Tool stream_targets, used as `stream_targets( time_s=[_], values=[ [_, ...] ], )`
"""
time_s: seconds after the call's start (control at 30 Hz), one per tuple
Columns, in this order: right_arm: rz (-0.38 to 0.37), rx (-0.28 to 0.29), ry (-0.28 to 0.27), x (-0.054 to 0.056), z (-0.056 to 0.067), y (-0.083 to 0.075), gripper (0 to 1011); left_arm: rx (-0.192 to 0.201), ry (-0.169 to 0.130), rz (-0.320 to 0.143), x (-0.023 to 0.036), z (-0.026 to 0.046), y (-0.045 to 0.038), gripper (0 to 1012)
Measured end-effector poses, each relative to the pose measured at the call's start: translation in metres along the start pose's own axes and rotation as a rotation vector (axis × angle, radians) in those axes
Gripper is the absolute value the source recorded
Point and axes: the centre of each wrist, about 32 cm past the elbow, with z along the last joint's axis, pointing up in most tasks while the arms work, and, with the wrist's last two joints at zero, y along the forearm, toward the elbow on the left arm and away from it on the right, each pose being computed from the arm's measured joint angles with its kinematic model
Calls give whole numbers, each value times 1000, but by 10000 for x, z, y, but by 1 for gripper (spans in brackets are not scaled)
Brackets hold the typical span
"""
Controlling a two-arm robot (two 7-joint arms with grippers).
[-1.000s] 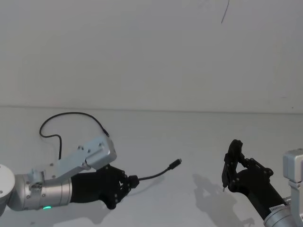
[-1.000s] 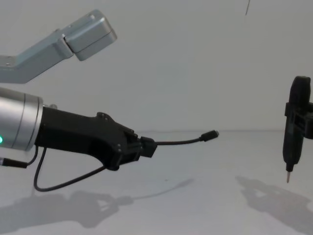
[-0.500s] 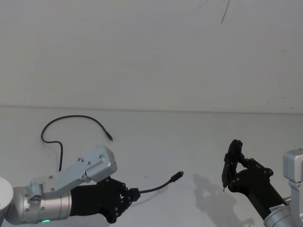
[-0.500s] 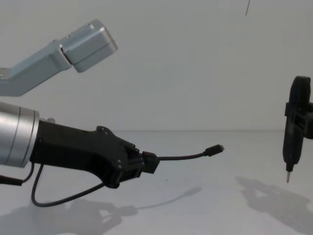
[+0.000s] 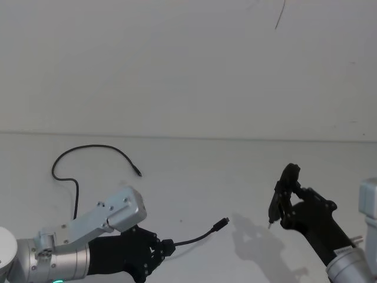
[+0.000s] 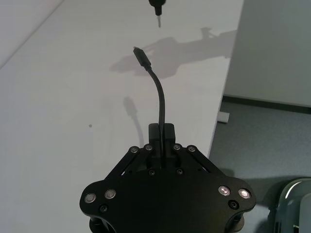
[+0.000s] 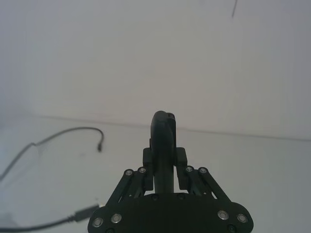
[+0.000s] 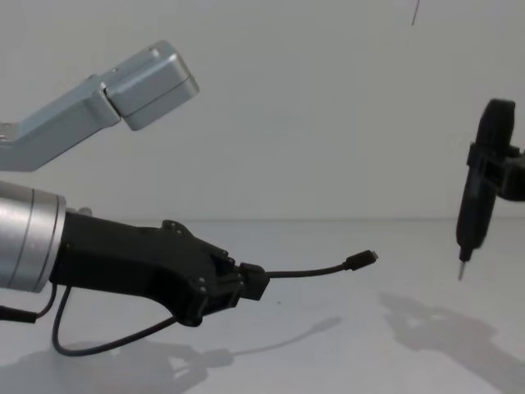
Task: Pick up the data cable with the one hand.
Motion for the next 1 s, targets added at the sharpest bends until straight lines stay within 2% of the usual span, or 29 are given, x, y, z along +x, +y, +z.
stream_targets(
  time_s=[0.2, 0.43, 1.0],
  values=[
    [46, 35, 66, -10, 71, 54, 269, 0, 3, 0, -12, -4, -2, 51],
    [94, 48, 131, -21, 108, 93, 269, 0, 5, 0, -21, -8, -3, 51],
    [128, 47, 230, 5, 83, 117, 269, 0, 6, 0, -28, -9, -3, 51]
  ],
)
